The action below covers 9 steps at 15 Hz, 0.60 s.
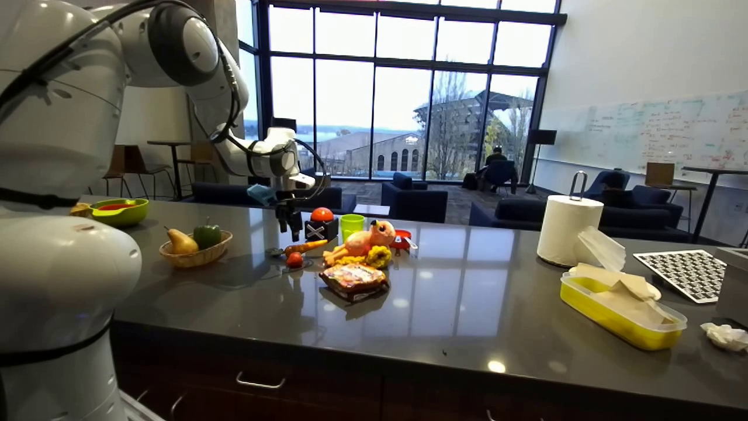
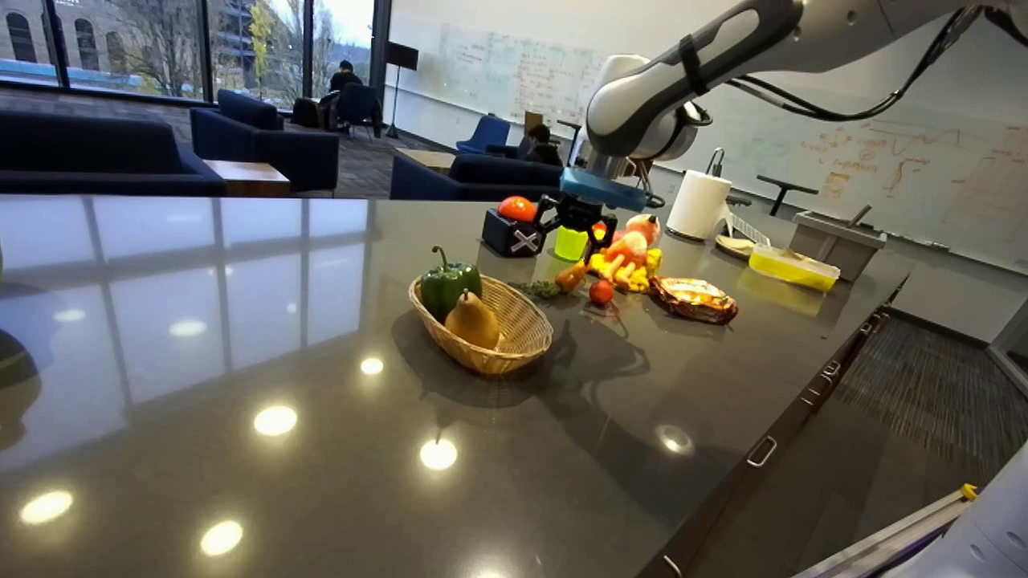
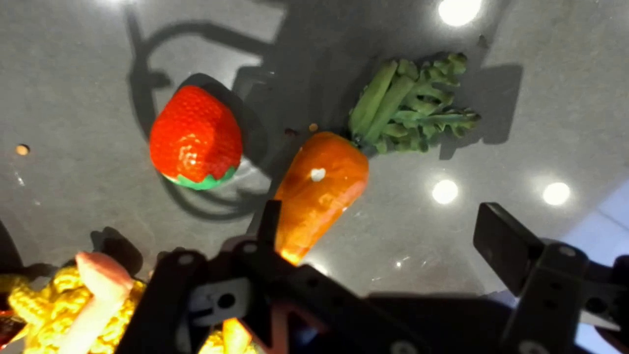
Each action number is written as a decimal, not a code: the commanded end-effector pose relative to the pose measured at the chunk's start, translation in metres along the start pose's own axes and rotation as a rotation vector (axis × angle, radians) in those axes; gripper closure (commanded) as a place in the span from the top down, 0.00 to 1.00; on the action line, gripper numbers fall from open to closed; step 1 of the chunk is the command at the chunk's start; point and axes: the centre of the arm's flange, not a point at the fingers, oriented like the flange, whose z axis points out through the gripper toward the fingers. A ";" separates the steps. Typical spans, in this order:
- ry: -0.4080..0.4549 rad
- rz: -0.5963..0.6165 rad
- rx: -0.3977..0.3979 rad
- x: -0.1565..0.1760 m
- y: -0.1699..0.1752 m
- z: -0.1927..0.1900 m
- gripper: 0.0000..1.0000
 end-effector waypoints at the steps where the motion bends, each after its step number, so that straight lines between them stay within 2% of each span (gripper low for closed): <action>1: 0.009 0.057 -0.029 0.009 0.000 0.011 1.00; 9: -0.008 0.107 -0.049 0.019 0.006 0.029 1.00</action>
